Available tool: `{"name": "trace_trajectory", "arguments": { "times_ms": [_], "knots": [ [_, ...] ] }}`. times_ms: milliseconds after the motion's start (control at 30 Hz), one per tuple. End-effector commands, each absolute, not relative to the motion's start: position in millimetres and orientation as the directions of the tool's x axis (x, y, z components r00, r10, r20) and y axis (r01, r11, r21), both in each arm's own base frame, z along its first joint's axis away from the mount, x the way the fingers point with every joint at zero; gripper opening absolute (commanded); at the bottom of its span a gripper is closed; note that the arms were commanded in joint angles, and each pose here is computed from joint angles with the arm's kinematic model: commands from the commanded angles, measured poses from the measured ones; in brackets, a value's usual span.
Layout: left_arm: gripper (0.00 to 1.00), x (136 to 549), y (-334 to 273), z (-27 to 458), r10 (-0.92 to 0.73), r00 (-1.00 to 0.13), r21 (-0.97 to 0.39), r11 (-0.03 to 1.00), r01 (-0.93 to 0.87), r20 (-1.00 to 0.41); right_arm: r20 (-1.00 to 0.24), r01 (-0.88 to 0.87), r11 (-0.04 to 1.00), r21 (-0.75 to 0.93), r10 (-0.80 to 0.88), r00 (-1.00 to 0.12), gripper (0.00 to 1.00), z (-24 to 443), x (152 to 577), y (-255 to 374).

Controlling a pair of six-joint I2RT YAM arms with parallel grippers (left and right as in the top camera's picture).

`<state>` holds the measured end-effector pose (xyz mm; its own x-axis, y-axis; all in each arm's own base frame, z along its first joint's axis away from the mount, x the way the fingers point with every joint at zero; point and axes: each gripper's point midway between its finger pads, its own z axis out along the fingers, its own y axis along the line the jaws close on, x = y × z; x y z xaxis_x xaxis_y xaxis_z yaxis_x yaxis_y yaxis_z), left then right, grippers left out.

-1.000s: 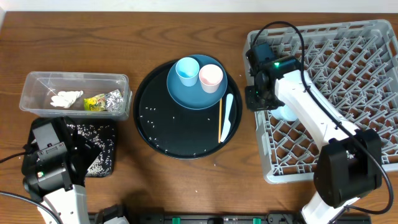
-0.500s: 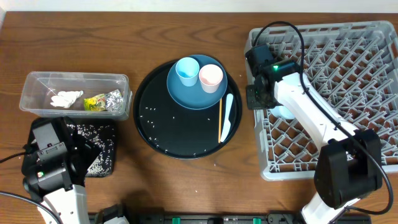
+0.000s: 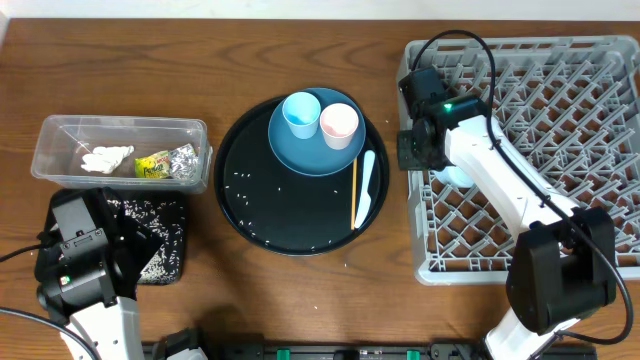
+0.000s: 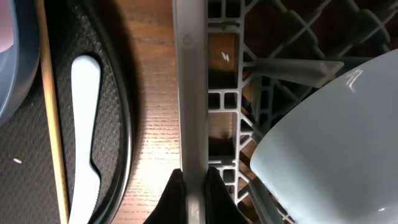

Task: Sort waste into correct bins and load items into the dishwasher rack
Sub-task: 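Lift the right gripper out of the rack and move it left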

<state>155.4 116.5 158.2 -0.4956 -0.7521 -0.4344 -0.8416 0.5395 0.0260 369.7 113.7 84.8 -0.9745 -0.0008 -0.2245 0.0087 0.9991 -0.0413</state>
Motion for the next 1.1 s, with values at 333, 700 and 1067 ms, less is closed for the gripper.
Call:
{"name": "trace_trajectory", "arguments": {
  "times_ms": [333, 700, 1067],
  "knots": [
    [0.98, 155.3, 119.4, 162.8, -0.751, -0.486, 0.028, 0.531, -0.847, -0.448, -0.267, 0.009, 0.992, -0.129, -0.026, -0.963, 0.22, 102.6, 383.3, 90.5],
    [0.98, 155.3, 119.4, 162.8, -0.75, -0.486, 0.028, 0.531, -0.847, -0.448, -0.4, -0.021, 0.999, 0.032, -0.006, -0.916, 0.33, 190.3, 400.2, 117.6],
    [0.98, 155.3, 119.4, 162.8, -0.75, -0.486, 0.028, 0.531, -0.847, -0.448, -0.36, -0.076, 0.967, 0.245, 0.018, -0.933, 0.31, 198.9, 388.8, 155.5]
  ]
}}
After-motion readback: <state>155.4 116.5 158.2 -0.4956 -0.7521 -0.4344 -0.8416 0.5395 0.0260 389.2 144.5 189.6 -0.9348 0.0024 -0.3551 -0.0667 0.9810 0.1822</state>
